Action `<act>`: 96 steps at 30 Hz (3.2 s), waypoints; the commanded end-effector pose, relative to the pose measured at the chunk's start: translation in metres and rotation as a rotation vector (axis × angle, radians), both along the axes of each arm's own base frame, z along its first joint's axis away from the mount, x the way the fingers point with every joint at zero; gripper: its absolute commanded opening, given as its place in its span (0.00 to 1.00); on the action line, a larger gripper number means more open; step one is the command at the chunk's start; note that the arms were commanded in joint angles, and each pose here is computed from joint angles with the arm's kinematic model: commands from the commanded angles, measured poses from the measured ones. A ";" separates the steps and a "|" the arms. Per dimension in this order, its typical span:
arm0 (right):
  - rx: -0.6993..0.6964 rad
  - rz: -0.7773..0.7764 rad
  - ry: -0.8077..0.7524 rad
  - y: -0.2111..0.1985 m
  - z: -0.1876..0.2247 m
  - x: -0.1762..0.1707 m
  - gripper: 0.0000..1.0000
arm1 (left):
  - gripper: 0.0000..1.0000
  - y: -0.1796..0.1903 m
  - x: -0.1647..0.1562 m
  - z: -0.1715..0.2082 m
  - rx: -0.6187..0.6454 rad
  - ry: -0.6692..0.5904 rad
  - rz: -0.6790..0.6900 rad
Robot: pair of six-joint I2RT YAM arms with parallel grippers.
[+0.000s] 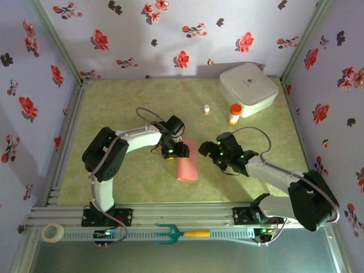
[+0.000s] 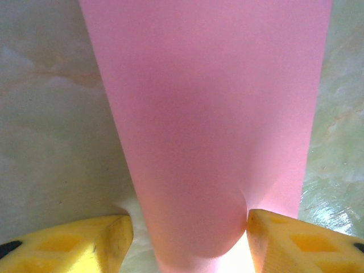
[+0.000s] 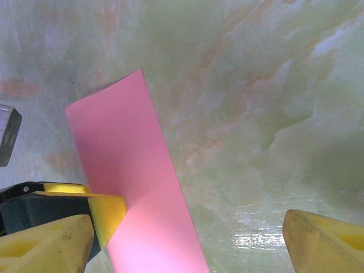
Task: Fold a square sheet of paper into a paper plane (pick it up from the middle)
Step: Hold the paper at the center of the table.
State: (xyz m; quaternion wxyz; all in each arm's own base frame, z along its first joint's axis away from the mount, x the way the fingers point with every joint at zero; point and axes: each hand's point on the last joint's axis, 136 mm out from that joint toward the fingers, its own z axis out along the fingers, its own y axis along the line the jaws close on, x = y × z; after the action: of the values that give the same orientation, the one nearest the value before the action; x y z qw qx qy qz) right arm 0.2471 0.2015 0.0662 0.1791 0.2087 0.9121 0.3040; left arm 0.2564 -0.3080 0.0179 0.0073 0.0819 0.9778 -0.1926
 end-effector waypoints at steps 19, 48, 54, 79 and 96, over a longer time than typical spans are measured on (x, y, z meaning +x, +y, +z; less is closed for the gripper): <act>0.024 0.012 0.018 0.008 0.000 0.004 0.83 | 0.60 0.047 -0.014 -0.067 0.235 0.042 0.015; 0.140 0.203 0.089 0.077 -0.019 0.010 0.00 | 0.60 0.047 -0.016 -0.072 0.235 0.048 0.017; 0.108 0.215 0.123 0.079 -0.030 0.007 0.00 | 0.60 0.046 -0.016 -0.072 0.233 0.047 0.016; -0.115 0.396 0.228 0.042 -0.075 -0.018 0.00 | 0.57 0.008 0.017 0.080 -0.187 -0.235 0.094; -0.173 0.563 0.213 0.044 -0.074 -0.005 0.00 | 0.15 -0.016 0.013 0.073 -0.457 -0.140 0.094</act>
State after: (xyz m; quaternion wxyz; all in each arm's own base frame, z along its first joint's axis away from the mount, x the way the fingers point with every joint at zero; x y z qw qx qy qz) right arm 0.2536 0.2644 0.0160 0.0425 -0.0158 0.9557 0.2908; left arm 0.2708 -0.3161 0.0948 0.1154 0.0435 0.9173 -0.3786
